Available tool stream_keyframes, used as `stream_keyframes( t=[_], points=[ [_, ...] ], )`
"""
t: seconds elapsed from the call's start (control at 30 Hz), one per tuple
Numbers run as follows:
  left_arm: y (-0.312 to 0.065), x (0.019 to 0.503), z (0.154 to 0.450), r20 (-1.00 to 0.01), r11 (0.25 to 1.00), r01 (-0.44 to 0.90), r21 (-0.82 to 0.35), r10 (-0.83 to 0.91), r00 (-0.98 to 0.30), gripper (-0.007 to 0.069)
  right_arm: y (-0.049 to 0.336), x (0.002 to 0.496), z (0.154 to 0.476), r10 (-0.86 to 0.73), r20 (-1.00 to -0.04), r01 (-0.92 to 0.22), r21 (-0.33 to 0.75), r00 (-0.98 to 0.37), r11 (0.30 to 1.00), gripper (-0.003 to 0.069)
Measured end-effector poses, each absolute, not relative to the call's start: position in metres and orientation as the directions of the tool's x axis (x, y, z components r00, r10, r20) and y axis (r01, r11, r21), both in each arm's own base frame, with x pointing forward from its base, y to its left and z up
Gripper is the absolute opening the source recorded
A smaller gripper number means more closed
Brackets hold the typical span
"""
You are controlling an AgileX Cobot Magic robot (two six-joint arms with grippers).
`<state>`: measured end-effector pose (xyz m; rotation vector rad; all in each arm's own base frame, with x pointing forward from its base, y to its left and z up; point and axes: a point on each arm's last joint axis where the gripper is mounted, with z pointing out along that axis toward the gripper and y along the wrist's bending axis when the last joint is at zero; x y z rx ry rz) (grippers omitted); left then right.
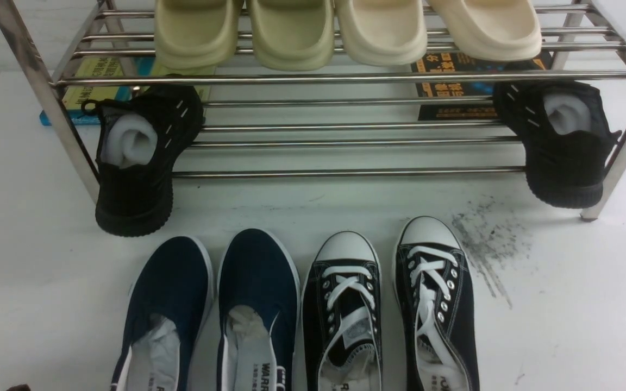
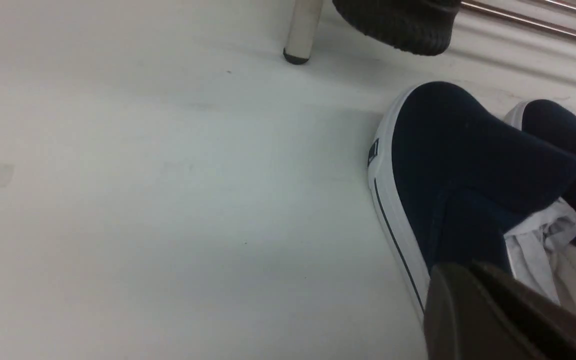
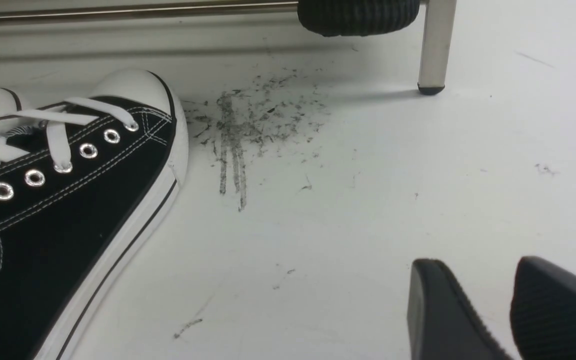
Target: Take the shoes off the shelf with your hand on the white table.
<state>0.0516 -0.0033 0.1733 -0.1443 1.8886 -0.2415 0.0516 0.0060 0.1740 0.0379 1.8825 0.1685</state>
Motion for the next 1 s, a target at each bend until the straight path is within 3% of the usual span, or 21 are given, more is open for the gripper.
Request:
stream_keyframes(
  t=[0.3, 0.6, 1.0],
  points=[
    [-0.0027, 0.0517, 0.1734, -0.921, 0.972, 0.013, -0.235, -0.218, -0.322, 0.0054, 0.006, 0.0516, 0.174, 0.111, -0.943, -0.058, 0.136, -0.314, 0.989, 0.0237],
    [0.0052, 0.0515, 0.1734, -0.911, 0.951, -0.146, -0.273, -0.304, -0.28, 0.0065, 0.006, 0.0516, 0.174, 0.111, -0.943, -0.058, 0.136, -0.314, 0.989, 0.0237],
    [0.0059, 0.0513, 0.1728, -0.911, 0.952, -0.156, -0.264, -0.299, -0.284, 0.0072, 0.006, 0.0516, 0.174, 0.111, -0.943, -0.058, 0.136, -0.314, 0.989, 0.0237]
  ],
)
